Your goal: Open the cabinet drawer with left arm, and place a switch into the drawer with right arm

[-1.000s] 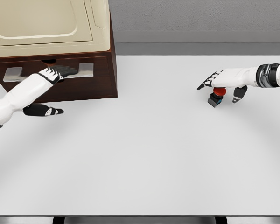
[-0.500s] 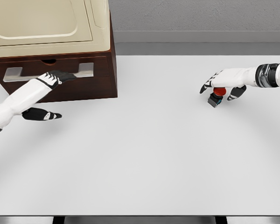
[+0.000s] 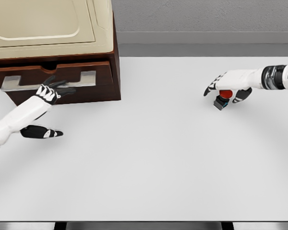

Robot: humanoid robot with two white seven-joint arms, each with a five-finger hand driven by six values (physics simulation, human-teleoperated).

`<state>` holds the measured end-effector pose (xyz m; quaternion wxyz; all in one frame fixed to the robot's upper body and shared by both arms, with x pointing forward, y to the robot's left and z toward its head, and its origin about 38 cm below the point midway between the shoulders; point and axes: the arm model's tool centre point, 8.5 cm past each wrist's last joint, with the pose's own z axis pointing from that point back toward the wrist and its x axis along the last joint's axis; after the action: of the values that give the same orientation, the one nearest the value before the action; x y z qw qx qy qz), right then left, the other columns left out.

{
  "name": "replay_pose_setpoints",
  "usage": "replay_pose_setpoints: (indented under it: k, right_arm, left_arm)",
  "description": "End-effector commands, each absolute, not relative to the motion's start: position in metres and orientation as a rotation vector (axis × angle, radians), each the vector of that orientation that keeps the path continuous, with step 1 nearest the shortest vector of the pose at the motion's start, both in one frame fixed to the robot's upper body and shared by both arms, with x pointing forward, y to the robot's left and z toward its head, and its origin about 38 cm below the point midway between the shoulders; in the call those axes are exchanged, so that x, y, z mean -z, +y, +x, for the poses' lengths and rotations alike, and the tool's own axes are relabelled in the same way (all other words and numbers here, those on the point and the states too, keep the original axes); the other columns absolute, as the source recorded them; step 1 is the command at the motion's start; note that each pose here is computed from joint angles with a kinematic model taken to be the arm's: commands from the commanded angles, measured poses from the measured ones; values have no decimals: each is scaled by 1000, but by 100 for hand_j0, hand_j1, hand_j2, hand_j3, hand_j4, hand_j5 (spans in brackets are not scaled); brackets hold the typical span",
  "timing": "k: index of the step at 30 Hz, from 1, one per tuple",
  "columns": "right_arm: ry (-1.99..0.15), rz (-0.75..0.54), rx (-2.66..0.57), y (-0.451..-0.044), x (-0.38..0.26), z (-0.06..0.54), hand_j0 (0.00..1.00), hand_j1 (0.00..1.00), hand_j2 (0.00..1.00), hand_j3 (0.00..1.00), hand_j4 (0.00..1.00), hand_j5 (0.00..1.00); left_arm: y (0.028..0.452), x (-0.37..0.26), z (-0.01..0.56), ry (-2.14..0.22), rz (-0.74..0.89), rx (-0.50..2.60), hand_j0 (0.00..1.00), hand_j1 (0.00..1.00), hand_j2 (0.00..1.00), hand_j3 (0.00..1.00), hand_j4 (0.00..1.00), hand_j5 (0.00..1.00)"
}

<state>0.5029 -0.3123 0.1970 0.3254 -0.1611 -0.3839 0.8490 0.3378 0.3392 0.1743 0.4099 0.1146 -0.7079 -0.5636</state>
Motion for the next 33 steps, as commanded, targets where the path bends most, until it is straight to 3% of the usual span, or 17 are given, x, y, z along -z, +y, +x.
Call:
replay_pose_setpoints:
  k: [1, 10, 19, 24, 33]
  right_arm:
    - [-1014, -424, -2226, -311, -199, 503, 85, 85, 85, 85, 85, 85]
    - [-1009, -425, -2221, -313, -198, 503, 85, 85, 85, 85, 85, 85]
    - [-996, -418, -2221, -314, -194, 503, 82, 82, 82, 82, 82, 82]
    - [-997, -417, -2221, -314, -195, 503, 68, 68, 68, 68, 68, 68]
    - [-995, -417, -2218, -315, -194, 503, 69, 69, 69, 69, 69, 69]
  left_arm:
    - [361, -197, 345, -1827, 429, 1392, 100, 100, 100, 100, 100, 100]
    - [375, -217, 306, -1876, 479, 1371, 100, 100, 100, 100, 100, 100]
    - [400, -246, 302, -1924, 596, 1341, 100, 100, 100, 100, 100, 100]
    - [397, -268, 313, -1991, 651, 1337, 100, 100, 100, 100, 100, 100]
    - [381, -252, 315, -1979, 583, 1371, 100, 100, 100, 100, 100, 100]
